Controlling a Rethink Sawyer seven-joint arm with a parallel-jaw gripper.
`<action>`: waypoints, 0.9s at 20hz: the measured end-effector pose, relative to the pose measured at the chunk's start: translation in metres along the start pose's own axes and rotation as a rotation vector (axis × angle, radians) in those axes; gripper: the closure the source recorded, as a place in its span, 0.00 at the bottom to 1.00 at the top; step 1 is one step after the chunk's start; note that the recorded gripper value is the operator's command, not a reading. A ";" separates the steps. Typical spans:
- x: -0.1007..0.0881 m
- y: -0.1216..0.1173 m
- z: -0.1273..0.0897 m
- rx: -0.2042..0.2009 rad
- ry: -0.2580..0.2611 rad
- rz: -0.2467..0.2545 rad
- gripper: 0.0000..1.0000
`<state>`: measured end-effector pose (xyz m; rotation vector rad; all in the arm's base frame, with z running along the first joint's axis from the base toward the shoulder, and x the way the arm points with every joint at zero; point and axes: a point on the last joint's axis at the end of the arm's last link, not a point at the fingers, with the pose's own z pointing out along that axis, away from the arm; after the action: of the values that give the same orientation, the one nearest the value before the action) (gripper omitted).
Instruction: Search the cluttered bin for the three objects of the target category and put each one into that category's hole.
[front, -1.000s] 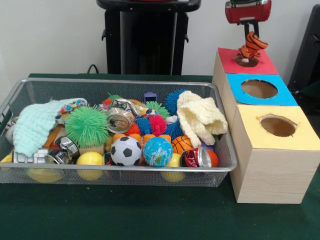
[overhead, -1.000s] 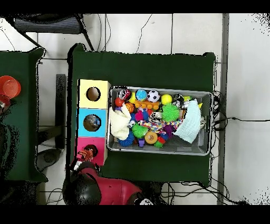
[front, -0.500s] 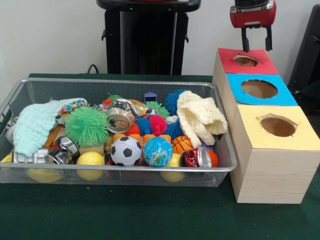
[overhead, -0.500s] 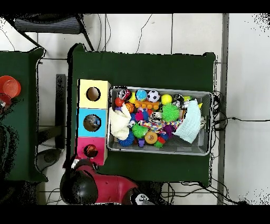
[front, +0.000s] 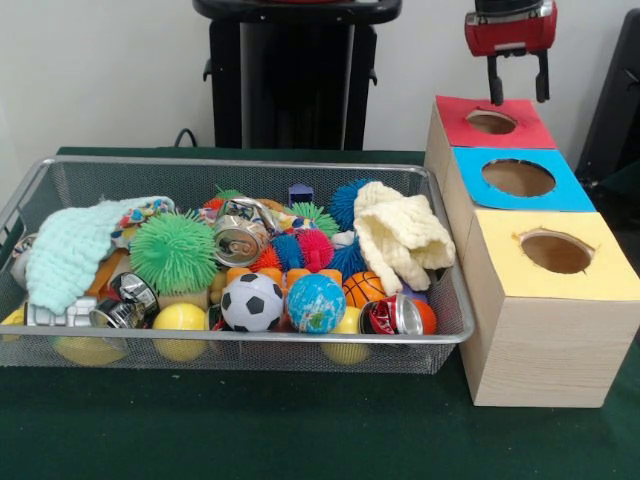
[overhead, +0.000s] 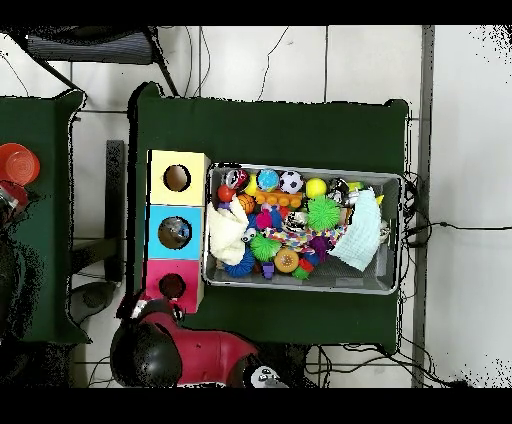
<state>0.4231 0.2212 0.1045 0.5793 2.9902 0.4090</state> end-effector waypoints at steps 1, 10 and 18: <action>-0.003 -0.001 0.000 0.003 -0.008 0.002 0.00; -0.032 -0.014 -0.006 0.119 -0.073 0.012 0.00; -0.075 -0.034 -0.028 0.195 -0.109 -0.002 0.00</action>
<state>0.4769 0.1556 0.1237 0.5927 2.9440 0.0822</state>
